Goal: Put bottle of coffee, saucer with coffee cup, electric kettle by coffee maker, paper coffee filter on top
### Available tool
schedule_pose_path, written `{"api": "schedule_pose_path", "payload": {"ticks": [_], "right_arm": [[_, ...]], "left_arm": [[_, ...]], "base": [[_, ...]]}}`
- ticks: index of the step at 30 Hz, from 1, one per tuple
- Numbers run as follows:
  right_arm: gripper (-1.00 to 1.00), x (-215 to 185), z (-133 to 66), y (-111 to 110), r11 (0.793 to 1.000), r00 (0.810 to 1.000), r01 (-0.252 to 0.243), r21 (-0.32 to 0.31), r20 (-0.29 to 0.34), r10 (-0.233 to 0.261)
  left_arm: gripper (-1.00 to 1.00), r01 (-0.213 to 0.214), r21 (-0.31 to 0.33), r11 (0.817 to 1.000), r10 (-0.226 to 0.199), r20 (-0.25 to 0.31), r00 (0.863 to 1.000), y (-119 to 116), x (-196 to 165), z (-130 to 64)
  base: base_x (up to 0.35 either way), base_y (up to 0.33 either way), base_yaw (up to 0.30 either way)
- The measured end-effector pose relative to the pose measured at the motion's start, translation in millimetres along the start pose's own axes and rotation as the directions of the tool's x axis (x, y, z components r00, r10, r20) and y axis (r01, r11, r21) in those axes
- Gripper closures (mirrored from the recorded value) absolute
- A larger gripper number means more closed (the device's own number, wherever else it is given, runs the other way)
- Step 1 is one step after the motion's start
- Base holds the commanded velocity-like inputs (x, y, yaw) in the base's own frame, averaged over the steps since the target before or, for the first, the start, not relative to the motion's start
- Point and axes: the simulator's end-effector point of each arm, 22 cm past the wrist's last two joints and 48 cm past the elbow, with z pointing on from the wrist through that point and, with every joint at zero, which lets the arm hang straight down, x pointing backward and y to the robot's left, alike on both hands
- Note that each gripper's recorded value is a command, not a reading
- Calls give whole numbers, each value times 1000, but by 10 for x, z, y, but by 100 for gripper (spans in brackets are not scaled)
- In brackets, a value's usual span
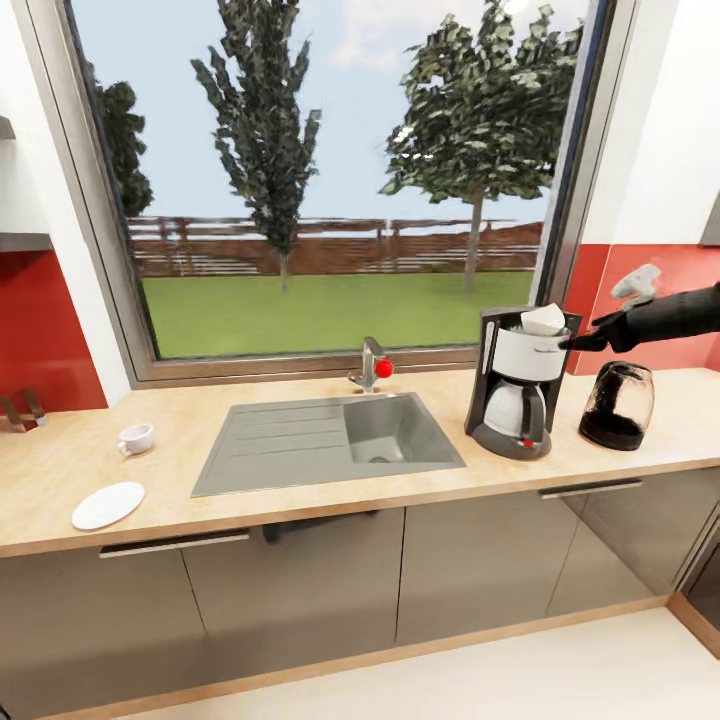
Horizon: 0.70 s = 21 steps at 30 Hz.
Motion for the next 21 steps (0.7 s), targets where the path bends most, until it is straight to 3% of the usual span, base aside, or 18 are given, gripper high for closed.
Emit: {"api": "schedule_pose_path", "payload": {"ticks": [4, 9, 15, 21], "right_arm": [[-100, 218, 344, 485, 995, 1000, 11, -98, -14, -12], [-100, 644, 764, 1188, 973, 998, -2, -230, -54, -11], [-100, 1319, 982, 1634, 948, 989, -55, -313, -145, 9], [-100, 2485, 1077, 2230, 905, 958, -100, -413, -286, -25]], "left_arm": [[-100, 0, 0, 1000, 0, 0, 1000, -1, 0, 0], [-100, 0, 0, 1000, 0, 0, 1000, 1, -1, 0], [-100, 0, -1, 1000, 0, 1, 1000, 8, -3, 0], [-100, 13, -8, 1000, -13, 3, 1000, 36, -8, 1]], "base": [[0, 0, 0], [0, 0, 0], [0, 0, 0], [0, 0, 0]]}}
